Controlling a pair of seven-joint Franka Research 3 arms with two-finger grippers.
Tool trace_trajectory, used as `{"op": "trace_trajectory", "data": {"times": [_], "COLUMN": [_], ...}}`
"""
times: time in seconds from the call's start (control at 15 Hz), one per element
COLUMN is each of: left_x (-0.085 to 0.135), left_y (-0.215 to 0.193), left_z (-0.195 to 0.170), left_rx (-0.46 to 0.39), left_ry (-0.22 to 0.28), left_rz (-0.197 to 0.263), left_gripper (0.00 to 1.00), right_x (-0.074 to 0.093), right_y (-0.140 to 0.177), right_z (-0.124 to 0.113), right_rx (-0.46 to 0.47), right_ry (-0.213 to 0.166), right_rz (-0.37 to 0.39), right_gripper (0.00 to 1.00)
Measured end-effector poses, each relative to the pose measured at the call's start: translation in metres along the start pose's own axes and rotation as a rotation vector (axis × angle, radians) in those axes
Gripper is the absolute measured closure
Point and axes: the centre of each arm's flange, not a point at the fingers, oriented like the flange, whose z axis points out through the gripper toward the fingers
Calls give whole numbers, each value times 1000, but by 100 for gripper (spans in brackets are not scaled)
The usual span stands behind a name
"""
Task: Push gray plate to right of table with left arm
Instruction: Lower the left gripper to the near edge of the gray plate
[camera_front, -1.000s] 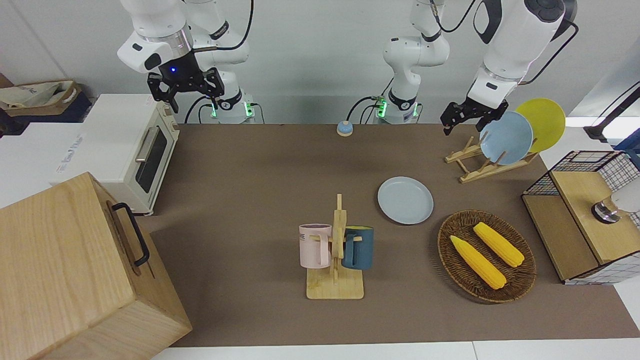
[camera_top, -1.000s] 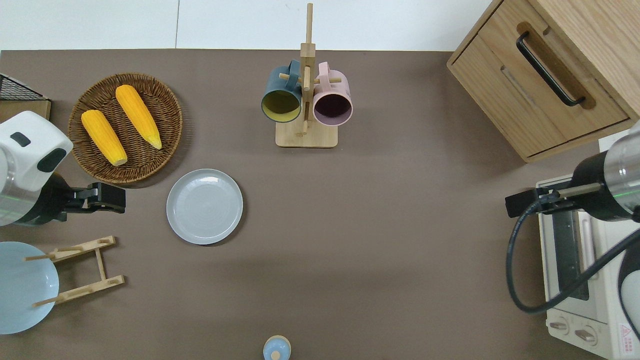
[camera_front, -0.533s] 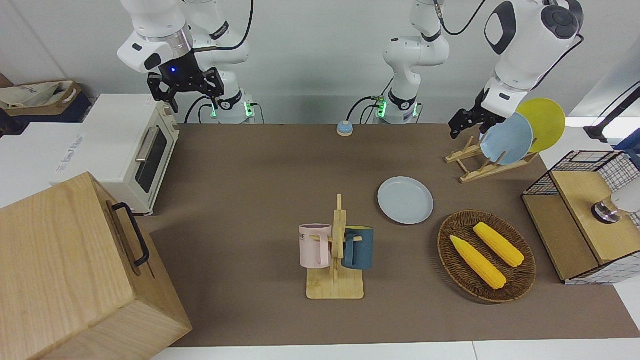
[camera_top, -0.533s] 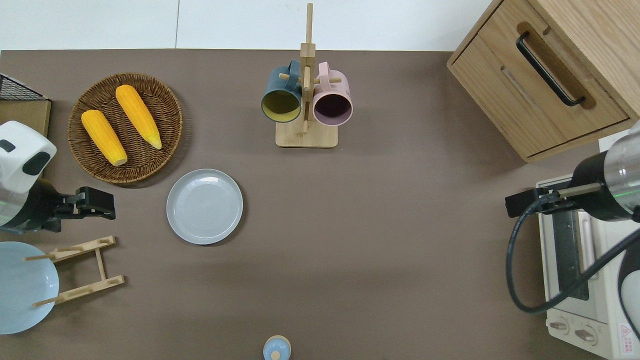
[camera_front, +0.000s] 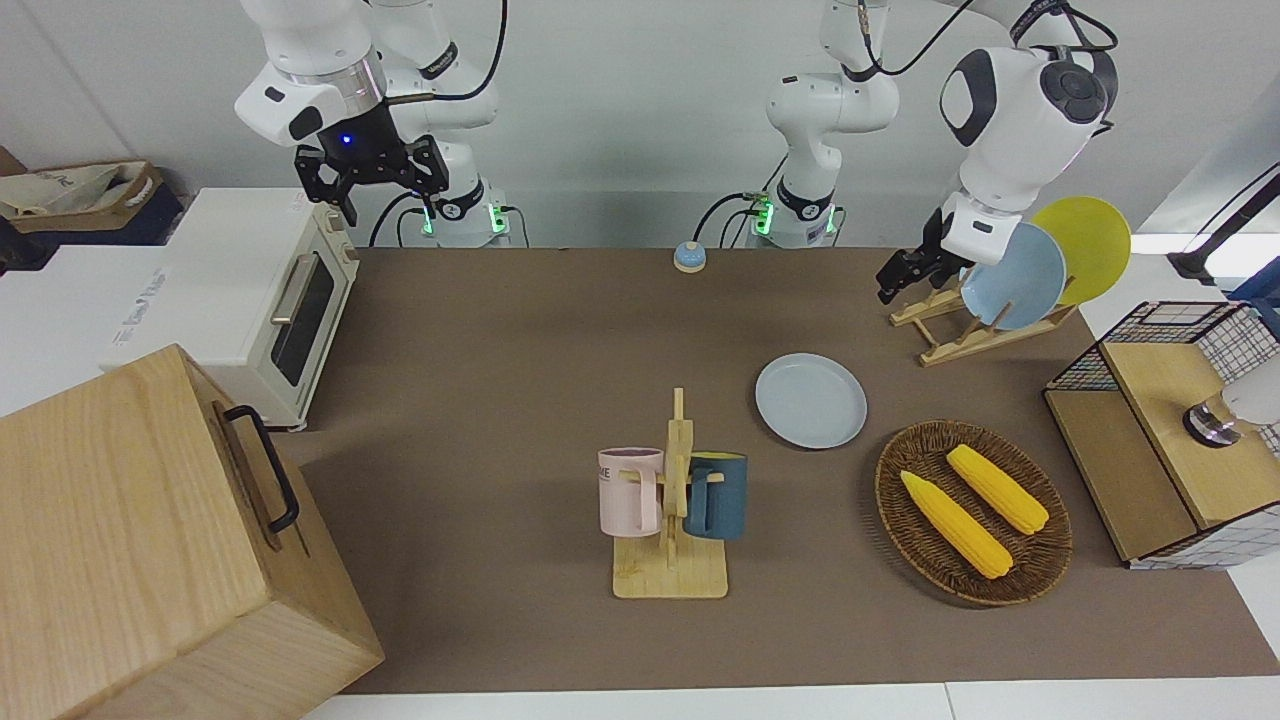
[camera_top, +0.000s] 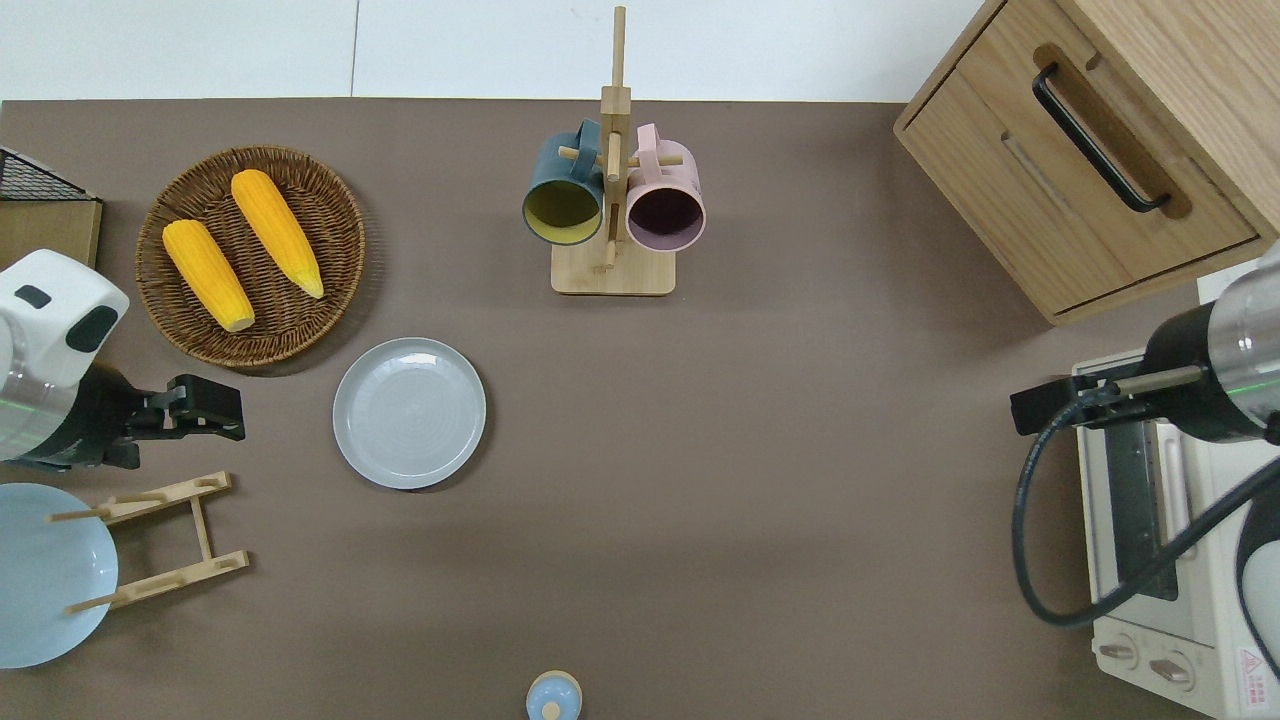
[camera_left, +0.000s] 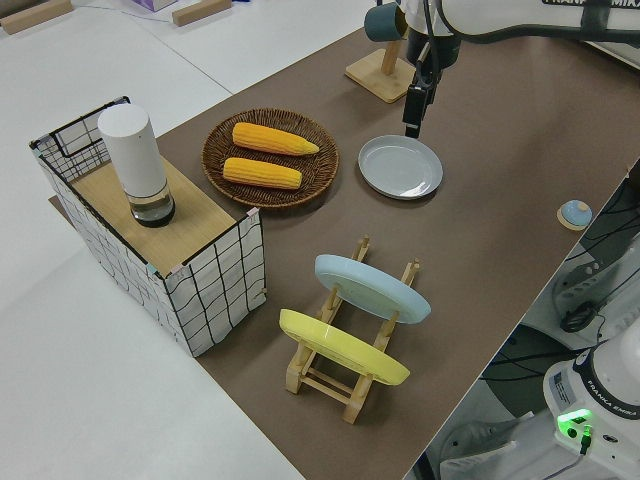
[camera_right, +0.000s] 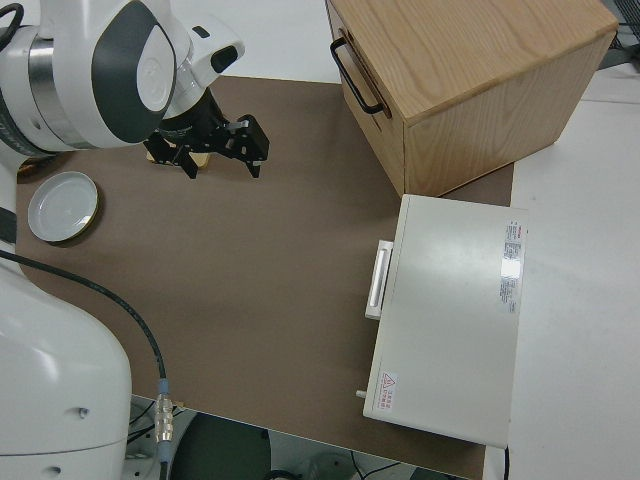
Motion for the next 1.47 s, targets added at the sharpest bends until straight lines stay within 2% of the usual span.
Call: {"op": "trace_trajectory", "data": {"times": [0.4, 0.67, 0.8, 1.07, 1.47], "left_x": [-12, -28, -39, -48, -48], "left_y": [8, 32, 41, 35, 29], "left_z": [54, 101, 124, 150, 161], "left_rx": [-22, -24, -22, -17, -36], "left_ry": [3, 45, 58, 58, 82], "left_rz": [-90, -157, -177, -197, -352], "left_gripper": [0, 0, 0, 0, 1], "right_x": [0, 0, 0, 0, 0], "right_y": [0, 0, 0, 0, 0], "right_z": [0, 0, 0, 0, 0], "right_rx": [0, 0, 0, 0, 0], "right_ry": [0, 0, 0, 0, 0], "right_rz": [0, 0, 0, 0, 0], "right_gripper": [1, 1, 1, 1, 1]}}
